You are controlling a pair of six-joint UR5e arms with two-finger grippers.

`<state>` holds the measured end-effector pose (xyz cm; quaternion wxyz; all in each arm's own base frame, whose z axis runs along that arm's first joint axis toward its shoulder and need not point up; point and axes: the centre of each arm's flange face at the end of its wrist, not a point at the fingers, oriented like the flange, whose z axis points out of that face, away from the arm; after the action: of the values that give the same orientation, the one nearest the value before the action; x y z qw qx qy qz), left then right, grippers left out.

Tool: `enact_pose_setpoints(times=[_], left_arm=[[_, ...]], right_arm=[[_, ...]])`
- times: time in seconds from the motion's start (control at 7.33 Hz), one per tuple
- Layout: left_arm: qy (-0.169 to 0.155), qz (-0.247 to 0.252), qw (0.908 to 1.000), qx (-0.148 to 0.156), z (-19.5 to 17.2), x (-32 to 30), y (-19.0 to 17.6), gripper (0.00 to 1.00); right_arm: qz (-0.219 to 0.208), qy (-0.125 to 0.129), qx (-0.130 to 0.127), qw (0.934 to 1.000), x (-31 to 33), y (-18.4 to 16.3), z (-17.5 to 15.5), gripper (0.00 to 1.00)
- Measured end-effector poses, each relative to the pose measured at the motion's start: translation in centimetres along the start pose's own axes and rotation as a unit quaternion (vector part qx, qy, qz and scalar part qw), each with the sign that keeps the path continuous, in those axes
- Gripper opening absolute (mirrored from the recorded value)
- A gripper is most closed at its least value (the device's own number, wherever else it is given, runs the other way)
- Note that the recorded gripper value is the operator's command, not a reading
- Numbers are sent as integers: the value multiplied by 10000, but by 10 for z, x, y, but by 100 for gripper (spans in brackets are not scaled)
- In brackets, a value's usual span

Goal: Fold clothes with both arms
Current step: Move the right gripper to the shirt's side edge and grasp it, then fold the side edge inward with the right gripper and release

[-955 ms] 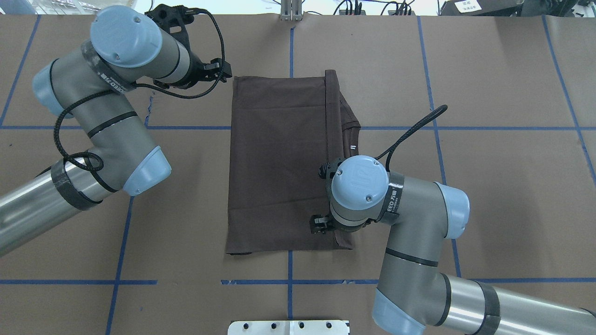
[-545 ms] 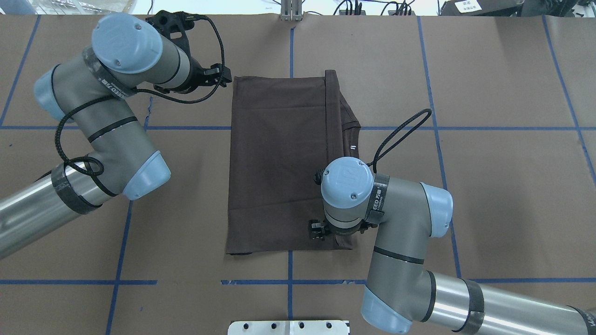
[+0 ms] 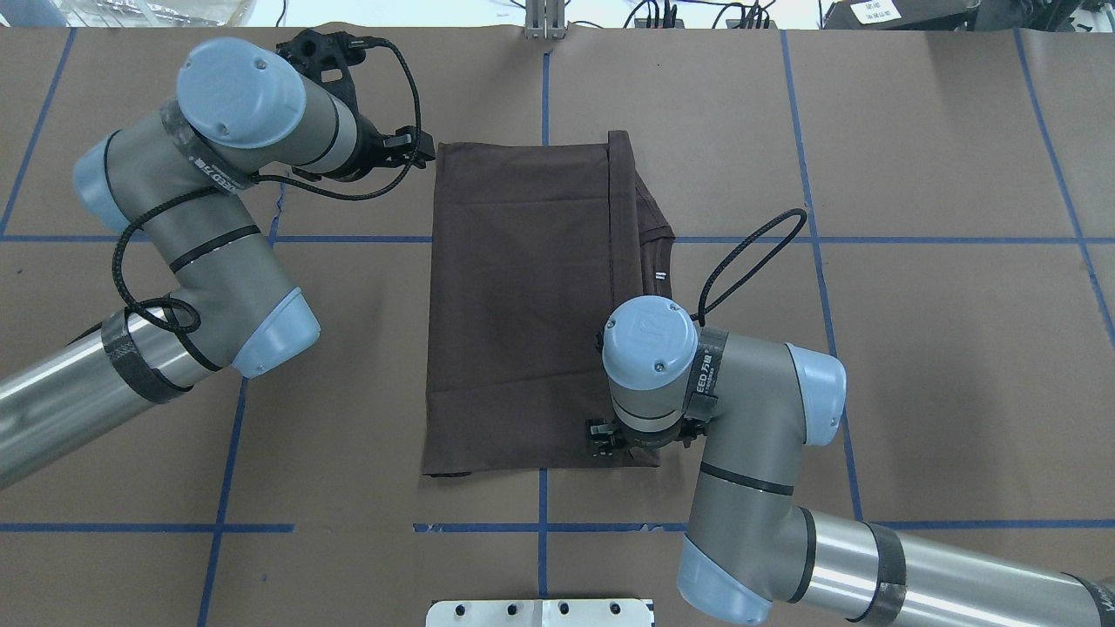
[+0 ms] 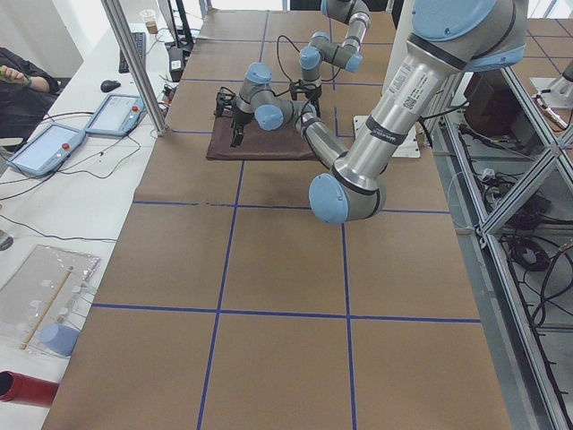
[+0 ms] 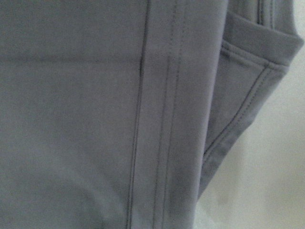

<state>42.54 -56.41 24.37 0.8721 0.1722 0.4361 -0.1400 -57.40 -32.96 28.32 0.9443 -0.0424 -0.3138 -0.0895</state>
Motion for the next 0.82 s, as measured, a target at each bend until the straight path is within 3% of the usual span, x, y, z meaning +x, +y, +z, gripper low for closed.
enact_pose_setpoints(times=[0.82], left_arm=[[42,-4,10000,7,-1,2,0,100]], right_arm=[[185,298,-86,9993,16,-7,3,100]])
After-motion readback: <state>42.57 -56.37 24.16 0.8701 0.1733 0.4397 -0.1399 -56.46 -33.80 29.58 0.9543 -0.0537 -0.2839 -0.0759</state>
